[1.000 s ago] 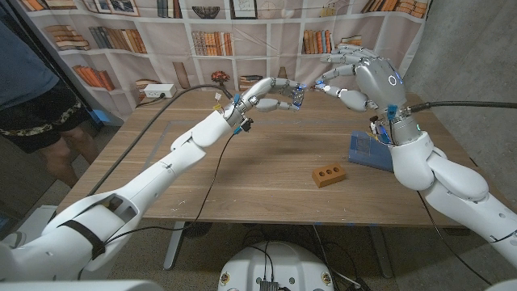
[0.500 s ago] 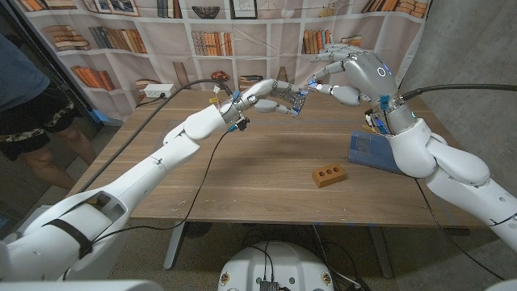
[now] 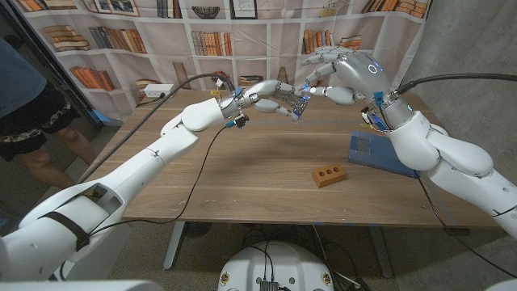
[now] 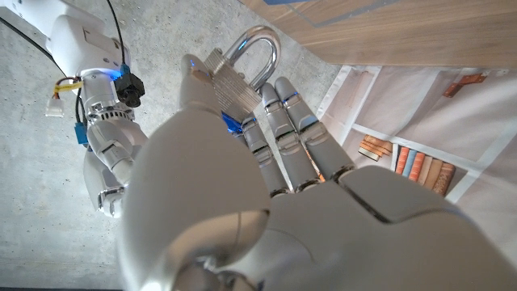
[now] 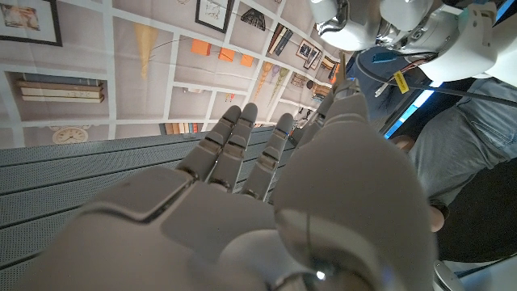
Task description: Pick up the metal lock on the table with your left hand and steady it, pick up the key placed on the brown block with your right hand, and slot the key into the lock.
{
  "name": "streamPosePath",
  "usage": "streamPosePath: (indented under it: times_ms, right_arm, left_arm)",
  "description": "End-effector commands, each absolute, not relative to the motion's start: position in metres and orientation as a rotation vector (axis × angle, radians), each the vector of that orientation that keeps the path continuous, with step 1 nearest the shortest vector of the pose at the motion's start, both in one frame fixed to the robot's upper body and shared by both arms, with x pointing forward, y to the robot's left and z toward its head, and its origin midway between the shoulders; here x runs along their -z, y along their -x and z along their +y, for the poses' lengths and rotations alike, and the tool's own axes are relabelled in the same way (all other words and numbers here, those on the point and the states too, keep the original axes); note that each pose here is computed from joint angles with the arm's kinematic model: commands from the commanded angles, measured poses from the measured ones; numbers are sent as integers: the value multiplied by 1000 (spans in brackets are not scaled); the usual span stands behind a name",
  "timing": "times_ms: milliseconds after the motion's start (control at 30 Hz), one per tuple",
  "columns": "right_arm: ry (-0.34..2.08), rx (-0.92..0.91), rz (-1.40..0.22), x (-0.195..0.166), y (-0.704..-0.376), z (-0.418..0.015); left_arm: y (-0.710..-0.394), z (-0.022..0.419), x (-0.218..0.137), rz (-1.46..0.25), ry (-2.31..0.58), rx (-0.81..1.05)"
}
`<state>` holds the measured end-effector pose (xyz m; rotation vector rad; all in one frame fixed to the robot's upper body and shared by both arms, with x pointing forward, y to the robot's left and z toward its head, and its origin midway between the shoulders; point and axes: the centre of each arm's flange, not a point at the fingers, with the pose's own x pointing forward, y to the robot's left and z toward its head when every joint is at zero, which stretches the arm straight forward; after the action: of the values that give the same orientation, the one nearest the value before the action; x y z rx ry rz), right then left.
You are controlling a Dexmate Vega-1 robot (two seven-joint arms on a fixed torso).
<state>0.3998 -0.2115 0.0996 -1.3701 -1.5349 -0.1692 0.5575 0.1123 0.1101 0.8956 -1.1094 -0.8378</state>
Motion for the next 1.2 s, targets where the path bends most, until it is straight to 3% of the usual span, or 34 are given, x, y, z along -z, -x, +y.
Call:
streamPosePath:
  times_ms: [33,1200]
  right_arm:
    - [1363,8,-1468,-110,-402,-210]
    - [1542,-97,-1340,-122,-413,-219]
  left_arm:
    - [-557,109,-112,-1052,-929,908]
    - [-548,125,-136,-905,-939,1033]
